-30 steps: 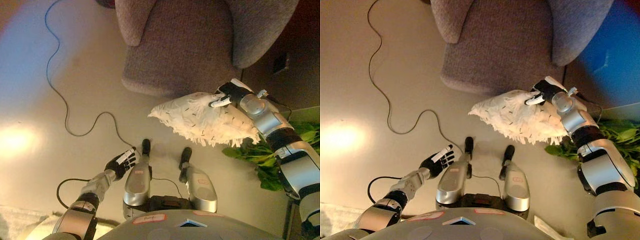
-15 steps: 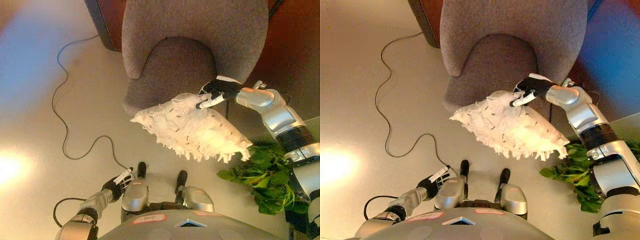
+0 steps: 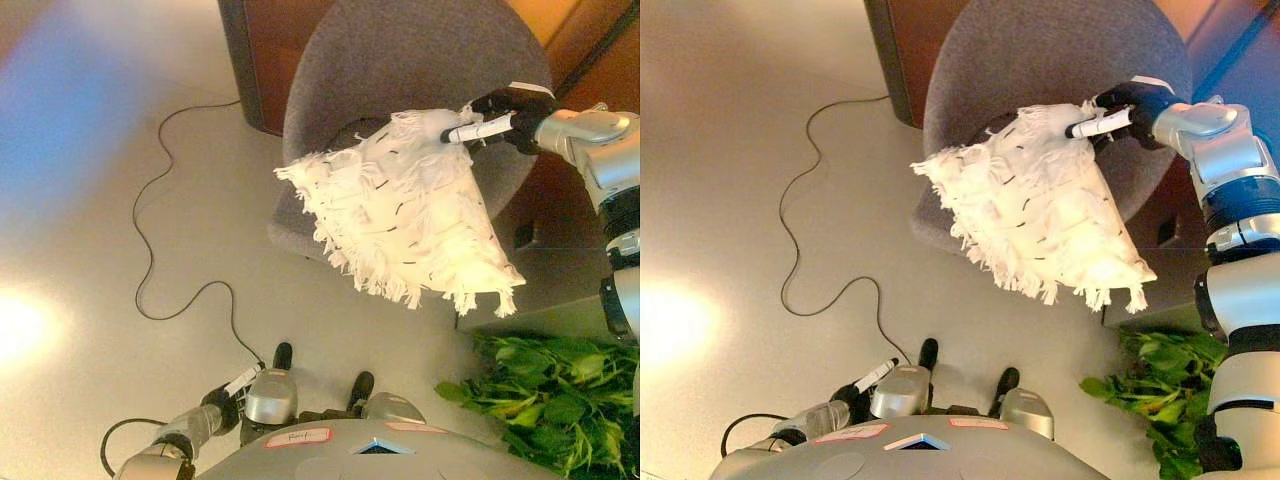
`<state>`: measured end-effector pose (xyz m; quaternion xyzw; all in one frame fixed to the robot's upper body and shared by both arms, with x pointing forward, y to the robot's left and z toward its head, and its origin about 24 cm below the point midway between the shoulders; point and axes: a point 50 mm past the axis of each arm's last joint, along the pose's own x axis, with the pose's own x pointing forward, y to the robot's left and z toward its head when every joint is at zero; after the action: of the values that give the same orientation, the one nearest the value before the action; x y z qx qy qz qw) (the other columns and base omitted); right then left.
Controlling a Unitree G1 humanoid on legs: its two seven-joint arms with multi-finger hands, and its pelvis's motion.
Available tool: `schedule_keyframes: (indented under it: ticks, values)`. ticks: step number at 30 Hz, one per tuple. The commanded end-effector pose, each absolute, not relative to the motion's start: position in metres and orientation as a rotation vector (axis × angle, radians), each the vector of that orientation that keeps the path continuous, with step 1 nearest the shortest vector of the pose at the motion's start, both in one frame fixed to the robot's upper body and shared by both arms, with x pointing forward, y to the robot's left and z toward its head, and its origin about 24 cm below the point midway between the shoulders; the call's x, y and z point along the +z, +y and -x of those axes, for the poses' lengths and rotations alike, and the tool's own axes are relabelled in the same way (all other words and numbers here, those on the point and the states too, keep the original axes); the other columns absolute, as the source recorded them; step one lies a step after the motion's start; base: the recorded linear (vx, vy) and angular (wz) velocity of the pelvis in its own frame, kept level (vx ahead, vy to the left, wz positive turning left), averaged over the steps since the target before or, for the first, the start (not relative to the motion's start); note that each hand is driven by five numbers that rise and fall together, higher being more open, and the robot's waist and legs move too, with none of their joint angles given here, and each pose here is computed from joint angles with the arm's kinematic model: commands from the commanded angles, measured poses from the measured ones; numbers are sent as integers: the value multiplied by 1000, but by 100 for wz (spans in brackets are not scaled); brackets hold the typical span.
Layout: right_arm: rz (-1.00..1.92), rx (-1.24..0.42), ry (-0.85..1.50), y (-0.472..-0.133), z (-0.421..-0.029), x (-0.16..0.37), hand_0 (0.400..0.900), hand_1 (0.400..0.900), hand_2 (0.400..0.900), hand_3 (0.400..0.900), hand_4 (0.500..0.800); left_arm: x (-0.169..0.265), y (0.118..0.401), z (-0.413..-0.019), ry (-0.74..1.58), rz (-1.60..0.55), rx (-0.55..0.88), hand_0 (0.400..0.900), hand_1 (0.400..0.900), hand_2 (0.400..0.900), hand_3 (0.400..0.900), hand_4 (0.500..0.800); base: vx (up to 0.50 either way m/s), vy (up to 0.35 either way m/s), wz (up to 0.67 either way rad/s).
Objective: Pick up the pillow and put it on the sofa.
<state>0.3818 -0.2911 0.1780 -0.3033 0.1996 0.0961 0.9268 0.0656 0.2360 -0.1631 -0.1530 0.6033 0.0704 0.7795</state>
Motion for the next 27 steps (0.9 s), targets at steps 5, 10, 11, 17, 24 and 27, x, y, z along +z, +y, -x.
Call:
schedule_keyframes:
  ticks: [5,10,11,17,24,27]
  values:
    - [780,-79,194,-303,-390,298,400,400,400,400,500,-160,249,-67,1339,166,40,900,900,900,900,800,-33,-40,12]
    - [818,-291,207,-316,-385,317,900,900,900,900,800,-157,248,-81,1280,183,37,900,900,900,900,800,-109,-22,11]
    - [797,-310,228,-318,-383,319,900,900,900,900,800,-156,248,-83,1273,187,37,900,900,900,900,800,-81,1,7]
    - [820,-379,260,-334,-373,329,900,900,900,900,800,-157,246,-81,1275,177,16,900,900,900,900,800,-3,6,3]
    - [862,-416,316,-347,-365,330,900,900,900,900,800,-158,249,-72,1314,173,22,900,900,900,900,800,45,11,-3]
    - [879,-435,321,-350,-362,332,900,900,900,900,800,-158,249,-69,1324,169,27,900,900,900,900,800,0,0,0]
